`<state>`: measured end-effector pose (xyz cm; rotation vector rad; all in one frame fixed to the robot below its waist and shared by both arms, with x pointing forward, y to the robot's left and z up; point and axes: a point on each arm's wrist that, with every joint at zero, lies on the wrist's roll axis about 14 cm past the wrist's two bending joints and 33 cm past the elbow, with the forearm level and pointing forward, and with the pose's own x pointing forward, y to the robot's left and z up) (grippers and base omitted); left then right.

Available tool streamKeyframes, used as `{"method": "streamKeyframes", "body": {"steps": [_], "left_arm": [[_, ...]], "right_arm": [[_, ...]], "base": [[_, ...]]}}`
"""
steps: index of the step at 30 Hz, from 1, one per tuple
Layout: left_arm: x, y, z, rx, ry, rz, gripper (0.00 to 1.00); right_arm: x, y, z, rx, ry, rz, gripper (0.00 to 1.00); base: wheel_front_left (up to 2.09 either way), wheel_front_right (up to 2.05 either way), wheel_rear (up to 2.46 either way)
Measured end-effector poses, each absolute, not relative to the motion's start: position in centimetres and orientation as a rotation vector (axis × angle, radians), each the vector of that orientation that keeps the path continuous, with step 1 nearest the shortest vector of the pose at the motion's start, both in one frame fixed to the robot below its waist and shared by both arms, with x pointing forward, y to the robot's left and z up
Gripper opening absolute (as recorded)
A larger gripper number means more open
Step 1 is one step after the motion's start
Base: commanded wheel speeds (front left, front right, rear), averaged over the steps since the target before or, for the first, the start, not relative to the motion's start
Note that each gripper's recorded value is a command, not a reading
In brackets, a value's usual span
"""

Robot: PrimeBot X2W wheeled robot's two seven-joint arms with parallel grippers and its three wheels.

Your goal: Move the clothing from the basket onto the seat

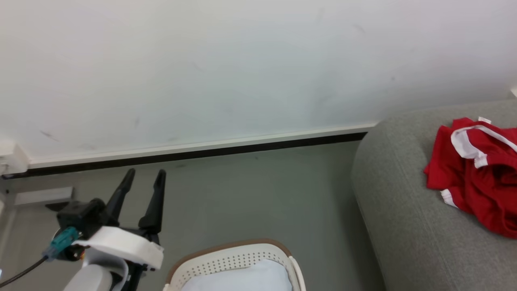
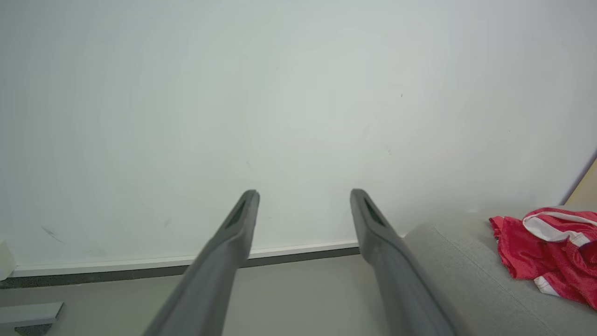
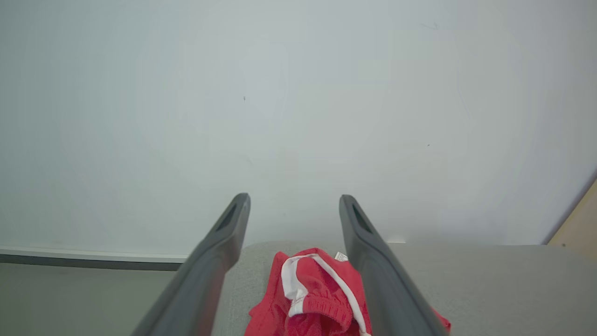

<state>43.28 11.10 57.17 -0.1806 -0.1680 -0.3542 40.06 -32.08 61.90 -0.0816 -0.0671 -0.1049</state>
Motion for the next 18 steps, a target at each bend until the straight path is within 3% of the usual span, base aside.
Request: {"method": "streamKeyframes", "body": {"steps": [8, 18], "left_arm": [[40.9, 16.4, 57.2, -0.2, -0.198, -0.171, 1.0], [38.6, 18.5, 54.7, -0.249, -0.17, -0.078, 1.0]], "right_arm": [[39.5, -24.3, 60.7, 0.058, -0.203, 0.035, 1.0], [37.0, -18.1, 55.7, 0.18, -0.209, 0.114, 1.0]], "base": [[0.0, 0.0, 0.0], [0.0, 0.0, 0.0]]}}
